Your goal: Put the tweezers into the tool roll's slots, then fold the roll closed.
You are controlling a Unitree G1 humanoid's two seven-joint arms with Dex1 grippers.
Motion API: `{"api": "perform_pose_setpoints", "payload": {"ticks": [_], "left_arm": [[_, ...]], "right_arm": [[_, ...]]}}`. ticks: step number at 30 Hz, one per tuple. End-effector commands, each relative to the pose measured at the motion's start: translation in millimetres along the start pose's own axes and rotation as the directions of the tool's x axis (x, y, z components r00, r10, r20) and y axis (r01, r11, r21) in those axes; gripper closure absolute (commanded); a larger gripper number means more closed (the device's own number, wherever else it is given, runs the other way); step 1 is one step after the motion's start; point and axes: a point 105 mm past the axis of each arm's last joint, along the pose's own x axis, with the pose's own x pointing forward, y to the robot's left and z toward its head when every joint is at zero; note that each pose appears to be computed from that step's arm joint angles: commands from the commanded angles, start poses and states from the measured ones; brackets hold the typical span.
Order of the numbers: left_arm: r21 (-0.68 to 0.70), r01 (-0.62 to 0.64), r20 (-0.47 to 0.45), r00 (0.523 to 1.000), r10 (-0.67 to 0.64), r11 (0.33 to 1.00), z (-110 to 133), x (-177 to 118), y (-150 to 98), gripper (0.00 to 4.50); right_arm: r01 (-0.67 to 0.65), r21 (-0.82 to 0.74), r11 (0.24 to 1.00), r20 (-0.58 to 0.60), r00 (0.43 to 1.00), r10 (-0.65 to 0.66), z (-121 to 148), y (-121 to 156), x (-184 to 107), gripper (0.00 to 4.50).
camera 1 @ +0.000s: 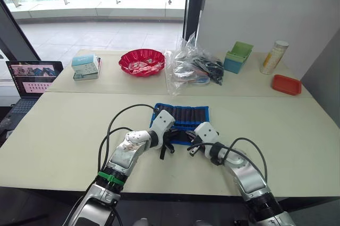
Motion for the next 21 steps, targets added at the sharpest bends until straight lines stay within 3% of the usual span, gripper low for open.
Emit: {"api": "perform_pose_setpoints", "payload": {"ticks": [1, 5, 8, 10, 12, 17, 18, 21], "left_arm": [[-0.123, -0.132, -0.261, 0.961, 0.096, 0.984, -79.1, -24.5, 18.8, 4.50], [-0.166, -0.131, -0.188, 0.977, 0.099, 0.977, -65.5, -23.8, 17.8, 4.50], [-0.144, -0.058, 0.042, 0.997, 0.065, 0.988, -19.4, -23.4, 14.4, 4.50], [-0.140, 0.043, 0.219, 0.976, -0.012, 0.989, 17.5, -33.9, 6.4, 4.50], [-0.111, 0.106, 0.312, 0.948, -0.067, 0.988, 38.7, -45.8, 1.6, 4.50], [-0.084, 0.206, 0.382, 0.910, -0.159, 0.975, 64.3, -87.7, 7.0, 4.50], [-0.080, 0.208, 0.389, 0.907, -0.162, 0.975, 66.0, -91.9, 8.9, 4.24], [-0.041, 0.157, 0.352, 0.926, -0.133, 0.987, 63.0, -115.4, 29.5, 3.38]], "right_arm": [[0.158, 0.040, 0.987, -0.160, 0.976, -0.150, -38.1, -33.6, -26.6, 4.48], [0.146, 0.065, 0.987, -0.129, 0.982, -0.137, -27.9, -33.1, -23.9, 4.48], [0.129, 0.104, 0.986, 0.021, 0.991, -0.132, 1.2, -37.6, -23.4, 4.48], [0.105, 0.193, 0.976, 0.137, 0.982, -0.132, 23.9, -46.3, -32.3, 4.48], [0.089, 0.267, 0.960, 0.201, 0.969, -0.146, 36.3, -55.4, -41.6, 4.48], [-0.022, 0.411, 0.911, 0.240, 0.967, -0.085, 46.3, -73.5, -66.6, 4.48], [-0.030, 0.411, 0.911, 0.237, 0.969, -0.075, 47.0, -75.0, -68.8, 4.50], [-0.040, 0.417, 0.908, 0.206, 0.977, -0.052, 49.6, -85.3, -77.1, 3.67]]}}
